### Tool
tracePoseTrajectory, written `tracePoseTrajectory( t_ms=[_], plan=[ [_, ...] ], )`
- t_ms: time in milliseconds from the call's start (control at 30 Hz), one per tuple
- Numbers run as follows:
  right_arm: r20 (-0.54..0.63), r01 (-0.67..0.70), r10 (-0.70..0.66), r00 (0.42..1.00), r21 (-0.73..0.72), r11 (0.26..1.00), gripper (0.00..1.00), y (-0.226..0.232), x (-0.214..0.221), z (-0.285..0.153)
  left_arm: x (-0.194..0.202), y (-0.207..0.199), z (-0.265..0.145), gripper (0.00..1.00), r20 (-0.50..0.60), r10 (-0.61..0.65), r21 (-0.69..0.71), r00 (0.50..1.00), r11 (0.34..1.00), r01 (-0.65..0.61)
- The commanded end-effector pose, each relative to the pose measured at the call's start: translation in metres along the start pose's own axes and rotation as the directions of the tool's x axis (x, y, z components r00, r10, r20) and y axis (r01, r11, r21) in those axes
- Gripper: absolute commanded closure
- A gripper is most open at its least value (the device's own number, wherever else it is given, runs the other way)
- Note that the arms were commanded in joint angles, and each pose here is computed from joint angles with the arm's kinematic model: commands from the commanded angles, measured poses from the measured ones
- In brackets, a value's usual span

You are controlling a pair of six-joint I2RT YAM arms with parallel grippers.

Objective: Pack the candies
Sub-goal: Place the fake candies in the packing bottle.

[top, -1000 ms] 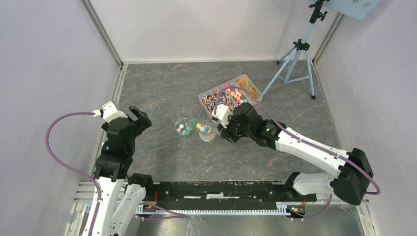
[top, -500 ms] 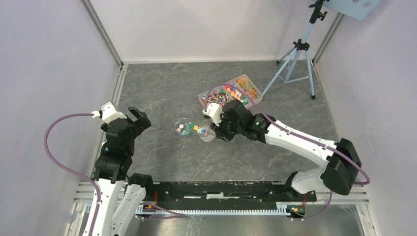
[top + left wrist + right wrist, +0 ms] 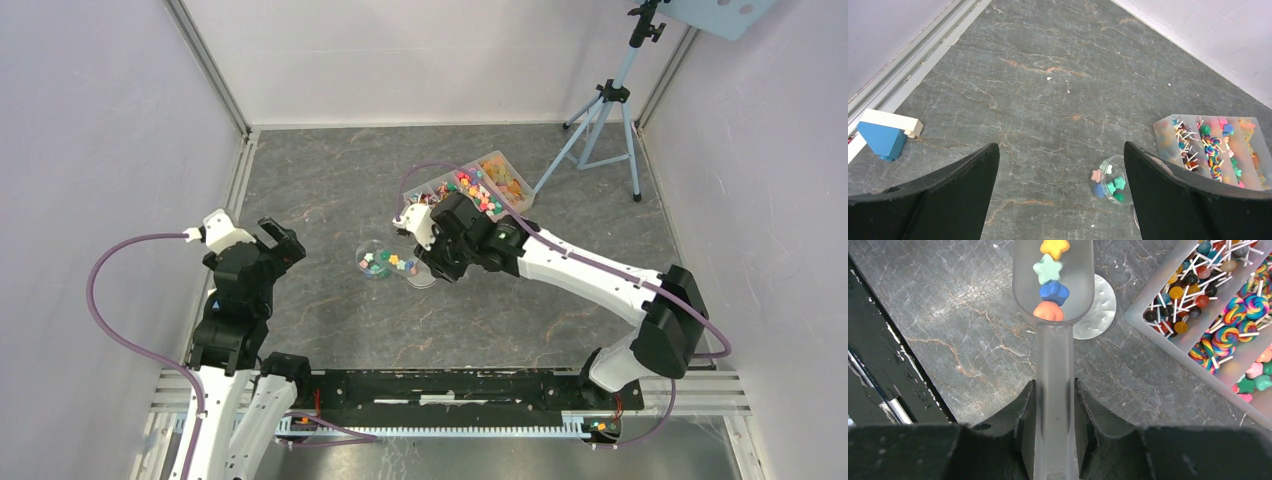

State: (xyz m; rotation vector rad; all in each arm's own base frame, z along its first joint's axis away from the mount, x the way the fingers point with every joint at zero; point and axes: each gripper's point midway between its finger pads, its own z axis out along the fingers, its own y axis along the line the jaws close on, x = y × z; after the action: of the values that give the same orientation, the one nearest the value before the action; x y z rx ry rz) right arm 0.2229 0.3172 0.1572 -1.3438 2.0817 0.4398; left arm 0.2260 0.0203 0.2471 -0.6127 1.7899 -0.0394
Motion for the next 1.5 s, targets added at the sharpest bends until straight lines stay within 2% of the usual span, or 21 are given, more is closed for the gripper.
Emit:
tracePoseTrajectory(
  t_ms=[0, 500, 667, 1467],
  plan=[
    [0.007, -0.002, 0.002, 1.0, 0.026, 1.0, 1.0, -0.004, -0.021, -0.008, -0.015, 0.001, -0.005, 0.0, 0.052, 0.008, -0.005, 0.999, 1.0, -0.008],
    [-0.113, 0.03, -0.027, 0.993, 0.03, 0.999, 1.0, 0.0, -0.028, 0.0, -0.017, 0.002, -0.007, 0.0, 0.062, 0.005, -0.005, 0.998, 1.0, -0.004],
    [-0.153, 0.043, -0.032, 0.988, 0.071, 0.997, 1.0, -0.006, -0.028, 0.001, -0.018, 0.004, -0.008, 0.0, 0.07, 0.001, -0.009, 0.998, 1.0, -0.001],
    [-0.193, 0.057, -0.041, 0.98, 0.074, 0.996, 1.0, -0.006, -0.033, -0.002, -0.019, 0.006, -0.009, 0.0, 0.079, -0.005, -0.021, 0.997, 1.0, 0.006]
  ],
)
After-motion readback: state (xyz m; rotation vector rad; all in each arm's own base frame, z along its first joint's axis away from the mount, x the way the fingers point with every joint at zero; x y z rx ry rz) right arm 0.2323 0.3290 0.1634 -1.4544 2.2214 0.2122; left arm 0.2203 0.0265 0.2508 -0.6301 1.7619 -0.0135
